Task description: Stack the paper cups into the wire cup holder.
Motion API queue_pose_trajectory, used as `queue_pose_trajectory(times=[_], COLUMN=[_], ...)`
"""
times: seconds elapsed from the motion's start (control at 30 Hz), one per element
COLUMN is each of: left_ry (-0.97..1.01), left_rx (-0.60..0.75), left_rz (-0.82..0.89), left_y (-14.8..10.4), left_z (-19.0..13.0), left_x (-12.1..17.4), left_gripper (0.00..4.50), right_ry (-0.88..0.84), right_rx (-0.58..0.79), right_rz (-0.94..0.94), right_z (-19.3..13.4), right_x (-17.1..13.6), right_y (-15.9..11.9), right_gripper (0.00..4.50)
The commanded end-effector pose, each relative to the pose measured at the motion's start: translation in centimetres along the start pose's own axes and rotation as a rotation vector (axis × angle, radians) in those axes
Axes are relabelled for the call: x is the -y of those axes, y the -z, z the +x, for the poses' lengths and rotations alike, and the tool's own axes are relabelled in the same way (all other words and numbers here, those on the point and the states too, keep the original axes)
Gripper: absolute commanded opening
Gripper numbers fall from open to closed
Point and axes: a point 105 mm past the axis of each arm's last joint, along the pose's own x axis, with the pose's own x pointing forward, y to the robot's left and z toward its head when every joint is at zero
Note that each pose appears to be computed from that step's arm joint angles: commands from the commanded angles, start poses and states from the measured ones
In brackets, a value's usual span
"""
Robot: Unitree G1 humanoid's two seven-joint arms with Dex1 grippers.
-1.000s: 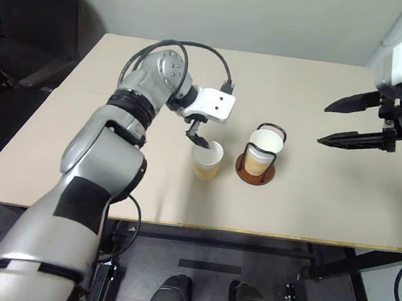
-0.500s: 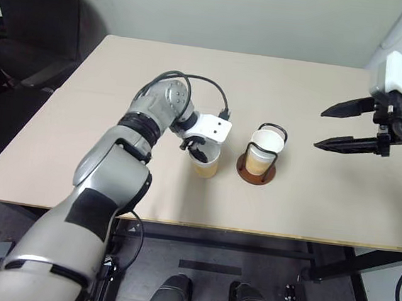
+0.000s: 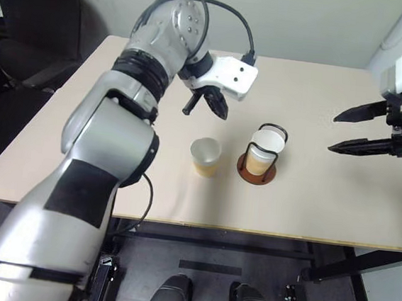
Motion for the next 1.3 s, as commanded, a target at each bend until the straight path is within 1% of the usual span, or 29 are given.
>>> queue_pose_trajectory(times=[0.03, 0.17, 0.23, 0.33, 0.43, 0.53, 0.7, 0.73, 0.8, 0.87, 0.97, 1.1, 1.3], left_ry=[-0.033, -0.047, -0.062, -0.012, 0.057, 0.060, 0.077, 0.081, 0.094, 0.102, 0.096, 0.063, 0.010], left_rx=[0.009, -0.034, -0.025, -0.030, -0.022, -0.001, 0.004, -0.002, -0.006, -0.014, -0.020, -0.061, -0.069], left_rz=[0.025, 0.016, -0.007, -0.026, -0.038, -0.028, -0.018, -0.018, -0.024, -0.022, -0.019, -0.005, -0.014], left_y=[-0.9, 0.2, 0.3, 0.9, 1.2, 0.9, 0.9, 1.0, 1.3, 1.6, 1.6, 2.1, 2.3], left_z=[-1.0, -0.1, 0.3, 0.8, 1.6, 2.2, 3.1, 3.3, 4.0, 4.3, 4.4, 4.7, 5.9], left_x=[-0.7, -0.6, -0.6, 0.1, 1.1, 1.1, 1.5, 1.6, 2.0, 2.2, 2.2, 1.9, 1.6], left_gripper=[0.03, 0.03, 0.03, 0.51, 1.51, 2.63, 4.46, 4.49, 4.49, 4.49, 4.49, 4.49, 4.49], right_ry=[0.030, 0.029, 0.029, 0.028, 0.027, 0.026, 0.011, 0.002, -0.017, -0.017, 0.009, 0.020, 0.016], right_rx=[0.001, 0.006, 0.004, 0.003, 0.005, 0.013, 0.107, 0.132, 0.238, 0.294, 0.283, 0.263, 0.263], right_rz=[-0.036, -0.030, -0.030, -0.030, -0.030, -0.035, -0.021, -0.008, 0.042, 0.066, 0.065, 0.060, 0.063], right_z=[-1.0, -0.9, -0.9, -0.8, -0.8, -0.8, -1.2, -1.3, -2.1, -2.5, -2.6, -2.4, -2.1], right_x=[0.2, 0.1, 0.1, 0.0, 0.0, -0.1, -0.3, -0.4, -0.5, -0.5, -0.2, -0.2, -0.5], right_y=[-0.6, -0.6, -0.6, -0.5, -0.6, -0.8, -2.7, -3.1, -4.9, -5.8, -5.6, -5.2, -5.0], right_gripper=[3.34, 3.34, 3.34, 3.34, 3.34, 3.34, 3.34, 3.34, 3.34, 3.34, 3.34, 3.34, 3.34])
